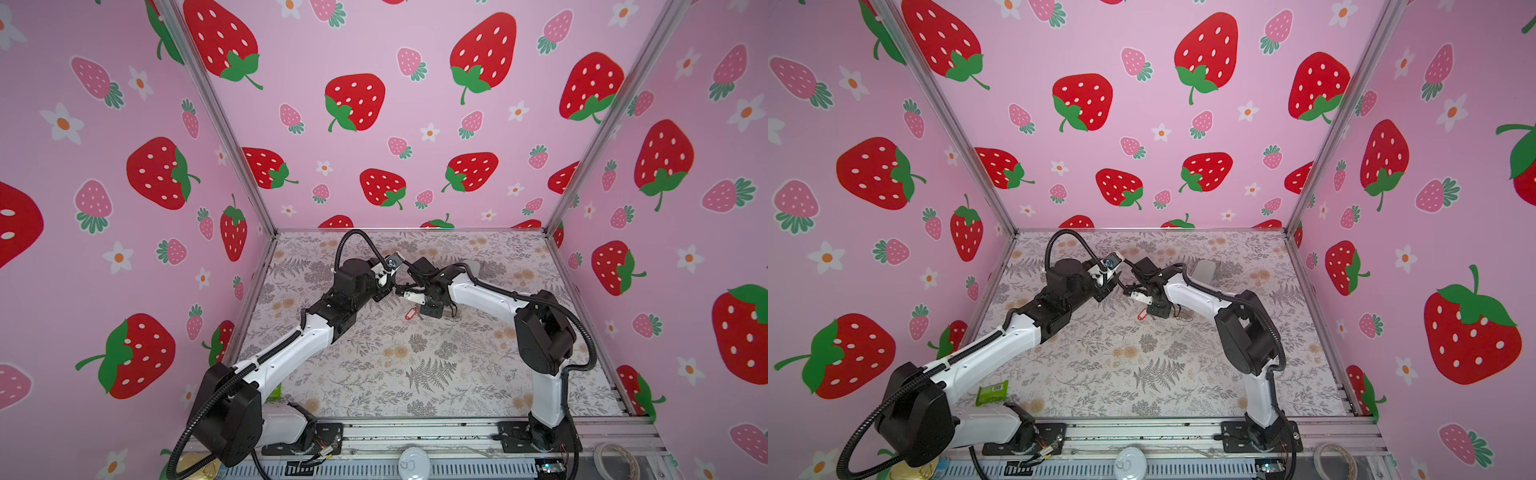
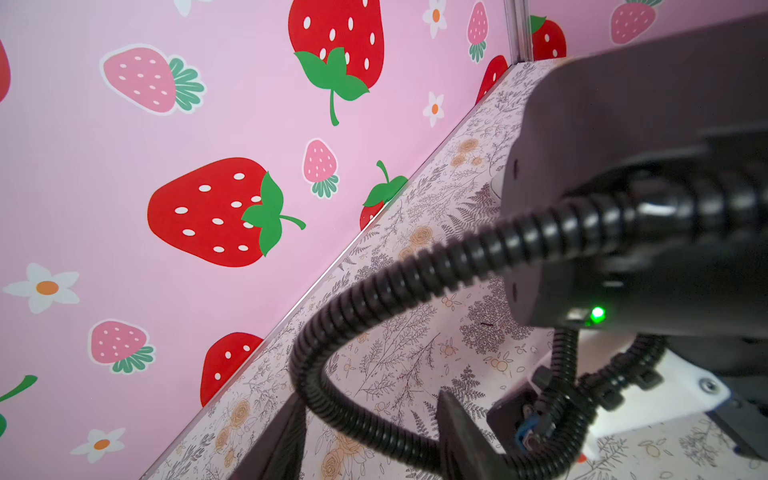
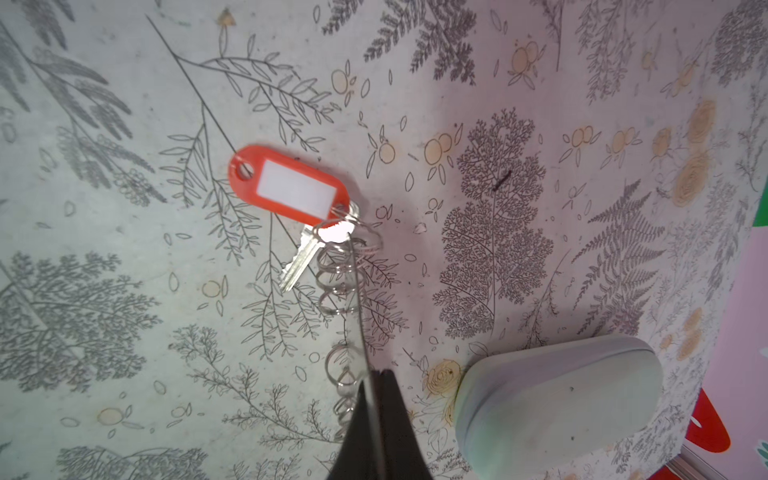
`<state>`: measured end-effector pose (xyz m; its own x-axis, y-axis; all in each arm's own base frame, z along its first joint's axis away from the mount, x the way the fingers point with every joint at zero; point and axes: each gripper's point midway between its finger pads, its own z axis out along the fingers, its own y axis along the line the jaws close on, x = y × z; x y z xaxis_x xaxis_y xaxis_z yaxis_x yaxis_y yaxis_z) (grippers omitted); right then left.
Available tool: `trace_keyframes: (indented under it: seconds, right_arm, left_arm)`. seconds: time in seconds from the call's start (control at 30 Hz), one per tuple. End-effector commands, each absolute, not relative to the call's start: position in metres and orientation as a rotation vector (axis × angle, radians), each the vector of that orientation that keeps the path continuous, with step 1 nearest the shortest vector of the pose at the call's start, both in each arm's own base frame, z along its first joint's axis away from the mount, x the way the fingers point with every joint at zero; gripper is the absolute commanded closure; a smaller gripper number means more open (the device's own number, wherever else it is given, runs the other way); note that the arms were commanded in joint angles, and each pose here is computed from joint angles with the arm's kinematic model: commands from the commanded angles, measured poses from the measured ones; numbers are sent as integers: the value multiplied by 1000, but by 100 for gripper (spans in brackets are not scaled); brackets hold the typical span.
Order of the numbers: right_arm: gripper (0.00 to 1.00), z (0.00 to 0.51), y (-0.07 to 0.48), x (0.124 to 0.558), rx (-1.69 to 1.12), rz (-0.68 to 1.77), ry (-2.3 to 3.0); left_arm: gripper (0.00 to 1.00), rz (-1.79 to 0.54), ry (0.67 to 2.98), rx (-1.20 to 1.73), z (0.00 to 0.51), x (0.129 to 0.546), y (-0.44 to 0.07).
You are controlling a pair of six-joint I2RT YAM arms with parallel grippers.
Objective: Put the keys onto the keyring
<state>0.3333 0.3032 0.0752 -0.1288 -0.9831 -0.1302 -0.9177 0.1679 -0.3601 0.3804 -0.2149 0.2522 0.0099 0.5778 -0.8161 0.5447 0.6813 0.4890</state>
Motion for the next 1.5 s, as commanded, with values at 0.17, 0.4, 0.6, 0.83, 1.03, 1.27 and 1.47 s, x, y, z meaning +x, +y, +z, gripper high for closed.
trace_keyframes:
  seconds: [0.17, 0.4, 0.6, 0.83, 1.03, 1.27, 1.47]
  right_arm:
    - [92, 67, 301, 343, -1836, -252, 2102]
    - [78, 54, 294, 372, -1854, -157, 2113]
    - [0, 64, 299, 396, -1812, 32, 2110]
    - [1, 91, 306, 409, -1792, 131, 2023]
    - [1, 136, 303, 435, -1576, 188, 1980]
    - [1, 211, 234, 454, -1035, 60, 1832]
    - [1, 215, 137, 429, -565, -10, 1787]
  left_arm:
    - [47, -38, 1637, 934, 255, 380, -223]
    - [47, -80, 1671, 935, 247, 381, -222]
    - [47, -141, 1676, 943, 246, 383, -224]
    - [47, -200, 1690, 979, 243, 388, -232]
    - [47, -205, 1747, 870, 241, 401, -220]
    - [46, -87, 1873, 542, 223, 413, -156]
    - [45, 112, 1970, 198, 196, 402, -63]
